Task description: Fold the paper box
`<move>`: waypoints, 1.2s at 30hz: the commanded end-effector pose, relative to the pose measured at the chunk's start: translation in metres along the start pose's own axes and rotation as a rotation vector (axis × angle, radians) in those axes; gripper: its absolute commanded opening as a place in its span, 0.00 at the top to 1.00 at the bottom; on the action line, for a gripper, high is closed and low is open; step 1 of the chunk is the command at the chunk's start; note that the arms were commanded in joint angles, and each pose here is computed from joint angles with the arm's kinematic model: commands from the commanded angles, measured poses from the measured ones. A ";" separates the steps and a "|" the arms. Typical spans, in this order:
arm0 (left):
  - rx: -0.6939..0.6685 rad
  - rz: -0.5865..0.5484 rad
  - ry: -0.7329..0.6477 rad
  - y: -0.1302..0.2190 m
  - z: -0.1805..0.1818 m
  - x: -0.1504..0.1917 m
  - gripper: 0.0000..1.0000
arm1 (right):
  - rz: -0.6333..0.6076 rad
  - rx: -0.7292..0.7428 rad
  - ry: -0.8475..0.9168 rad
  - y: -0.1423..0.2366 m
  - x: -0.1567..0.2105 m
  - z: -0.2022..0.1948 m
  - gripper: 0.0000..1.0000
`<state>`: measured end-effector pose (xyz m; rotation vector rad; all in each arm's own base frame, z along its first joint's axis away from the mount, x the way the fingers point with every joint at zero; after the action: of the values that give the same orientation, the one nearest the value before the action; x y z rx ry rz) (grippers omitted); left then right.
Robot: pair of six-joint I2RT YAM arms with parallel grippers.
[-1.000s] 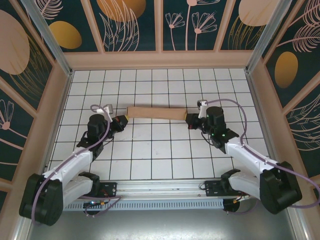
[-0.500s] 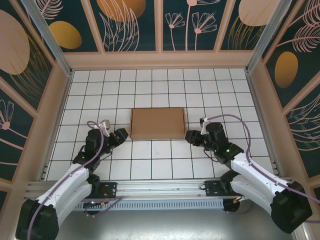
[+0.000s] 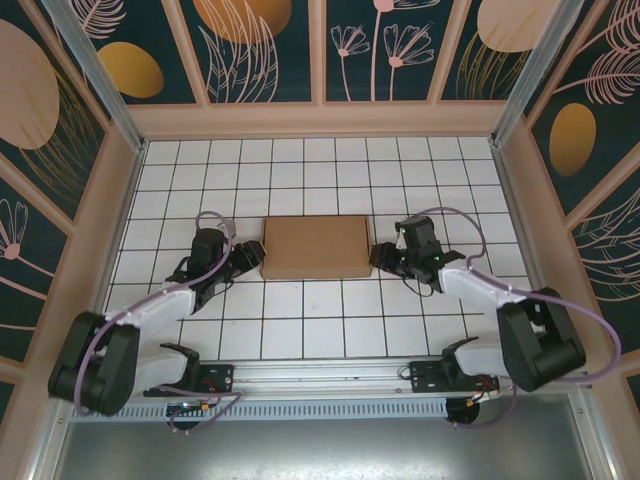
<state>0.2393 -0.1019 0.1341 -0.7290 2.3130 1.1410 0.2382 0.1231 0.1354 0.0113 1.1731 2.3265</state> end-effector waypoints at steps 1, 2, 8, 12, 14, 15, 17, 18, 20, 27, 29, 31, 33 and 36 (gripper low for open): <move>0.121 -0.063 -0.048 -0.008 -0.018 -0.022 0.65 | 0.003 -0.083 0.016 -0.009 -0.017 0.019 0.66; 0.129 -0.060 -0.049 -0.012 -0.018 -0.024 0.67 | 0.012 -0.090 0.013 -0.013 -0.020 0.021 0.69; 0.157 -0.038 -0.057 -0.028 -0.021 -0.028 0.71 | 0.028 -0.077 -0.019 -0.032 -0.037 0.021 0.78; 0.153 -0.044 -0.061 -0.037 -0.022 -0.036 0.71 | 0.026 -0.060 -0.013 -0.036 -0.043 0.023 0.79; 0.148 -0.048 -0.070 -0.042 -0.024 -0.042 0.67 | 0.021 -0.052 -0.012 -0.037 -0.044 0.022 0.79; 0.137 -0.056 -0.075 -0.043 -0.024 -0.045 0.65 | 0.016 -0.047 -0.011 -0.038 -0.045 0.021 0.79; 0.118 -0.074 -0.091 -0.047 -0.025 -0.052 0.63 | 0.012 -0.041 -0.006 -0.040 -0.048 0.019 0.79; 0.110 -0.077 -0.098 -0.050 -0.025 -0.055 0.63 | 0.009 -0.034 -0.007 -0.041 -0.049 0.017 0.79; 0.104 -0.079 -0.100 -0.057 -0.026 -0.062 0.63 | 0.008 -0.028 -0.011 -0.045 -0.053 0.015 0.79; 0.118 -0.092 -0.048 -0.072 -0.024 -0.067 0.63 | -0.030 -0.017 -0.026 -0.051 -0.075 0.013 0.77; 0.103 -0.103 -0.046 -0.073 -0.024 -0.069 0.62 | -0.023 -0.018 -0.030 -0.055 -0.079 0.014 0.77; 0.086 -0.106 -0.051 -0.074 -0.023 -0.071 0.59 | -0.010 -0.029 -0.021 -0.059 -0.082 0.017 0.76; 0.069 -0.099 -0.067 -0.076 -0.024 -0.075 0.53 | -0.012 -0.025 -0.020 -0.059 -0.084 0.018 0.75; 0.027 -0.115 -0.104 -0.074 -0.028 -0.086 0.40 | -0.020 -0.045 -0.017 -0.052 -0.085 0.023 0.64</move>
<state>0.3383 -0.1324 0.1438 -0.7801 2.2181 1.0924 0.3432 0.1243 0.1335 -0.0196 1.0776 2.2995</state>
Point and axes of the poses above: each hand's point on the last joint's axis, 136 mm out from that joint toward the fingers, its own y axis back along the fingers, its own z axis along the line the jaws close on, x = y × z, the point moved 10 cm from there along y, back along the fingers, and after that the axes turned 15 degrees about -y, right-handed, at the moved point
